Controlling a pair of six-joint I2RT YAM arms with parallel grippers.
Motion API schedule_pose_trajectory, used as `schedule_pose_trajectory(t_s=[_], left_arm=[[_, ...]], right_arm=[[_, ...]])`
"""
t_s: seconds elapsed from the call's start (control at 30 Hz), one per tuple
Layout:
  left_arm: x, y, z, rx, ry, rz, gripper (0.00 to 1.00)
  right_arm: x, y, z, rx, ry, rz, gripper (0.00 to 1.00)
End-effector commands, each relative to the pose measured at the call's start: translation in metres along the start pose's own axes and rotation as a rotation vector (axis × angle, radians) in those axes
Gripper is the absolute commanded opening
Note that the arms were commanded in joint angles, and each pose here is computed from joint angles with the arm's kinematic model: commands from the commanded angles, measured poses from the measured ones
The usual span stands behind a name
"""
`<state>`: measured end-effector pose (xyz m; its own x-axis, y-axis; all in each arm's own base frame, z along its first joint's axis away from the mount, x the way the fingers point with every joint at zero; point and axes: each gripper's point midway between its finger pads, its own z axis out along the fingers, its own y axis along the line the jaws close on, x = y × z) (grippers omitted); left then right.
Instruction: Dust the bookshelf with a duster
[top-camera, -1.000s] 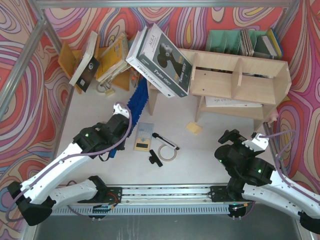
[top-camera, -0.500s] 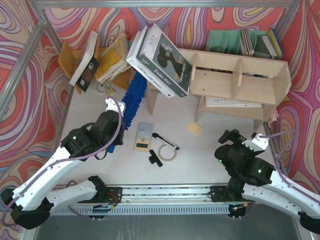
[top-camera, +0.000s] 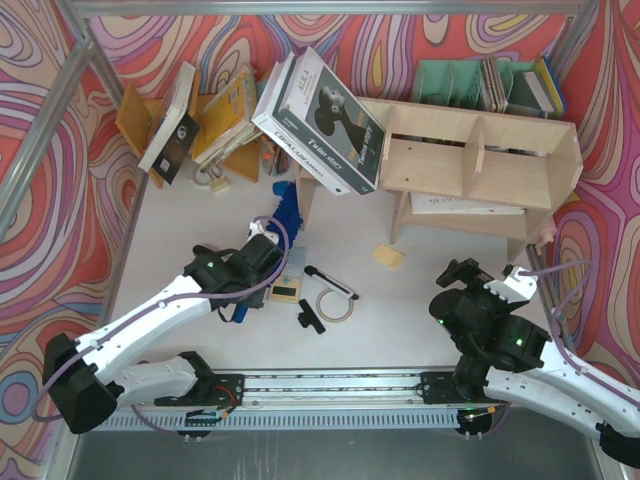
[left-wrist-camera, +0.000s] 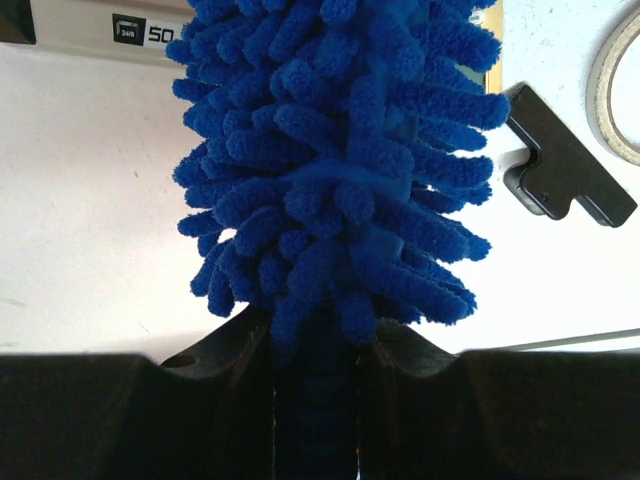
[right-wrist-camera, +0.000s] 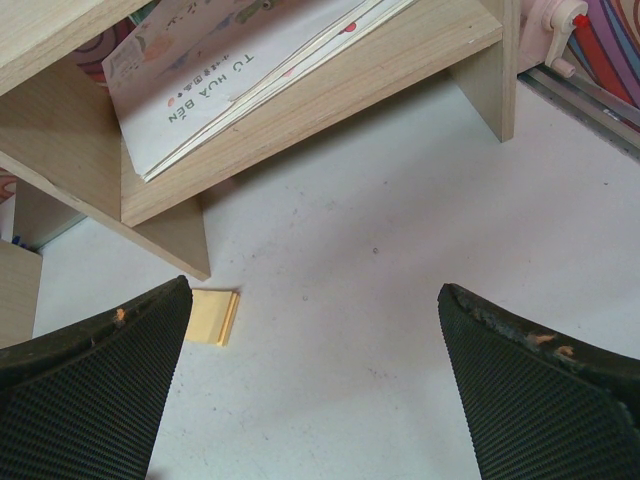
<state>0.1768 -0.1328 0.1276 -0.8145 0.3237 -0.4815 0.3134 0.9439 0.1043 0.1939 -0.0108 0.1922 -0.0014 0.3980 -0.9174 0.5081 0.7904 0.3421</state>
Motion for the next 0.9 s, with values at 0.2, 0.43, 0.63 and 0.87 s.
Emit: schedule_pose_trajectory(t_s=[0.2, 0.43, 0.63, 0.87], left_arm=[[-0.054, 0.013, -0.040, -0.005, -0.271, -0.092, 0.00], [-0.045, 0.004, -0.032, 0.038, -0.251, -0.119, 0.00], [-0.020, -0.010, -0.004, 0.049, -0.102, -0.094, 0.00], [-0.003, -0.011, 0.017, -0.001, 0.016, -0.057, 0.00]], right_arm=[[-0.005, -0.001, 0.001, 0.005, -0.032, 0.025, 0.99], [-0.004, -0.002, 0.001, 0.005, -0.032, 0.025, 0.99], [-0.004, -0.002, 0.001, 0.006, -0.032, 0.025, 0.99], [-0.004, -0.002, 0.001, 0.004, -0.031, 0.026, 0.99]])
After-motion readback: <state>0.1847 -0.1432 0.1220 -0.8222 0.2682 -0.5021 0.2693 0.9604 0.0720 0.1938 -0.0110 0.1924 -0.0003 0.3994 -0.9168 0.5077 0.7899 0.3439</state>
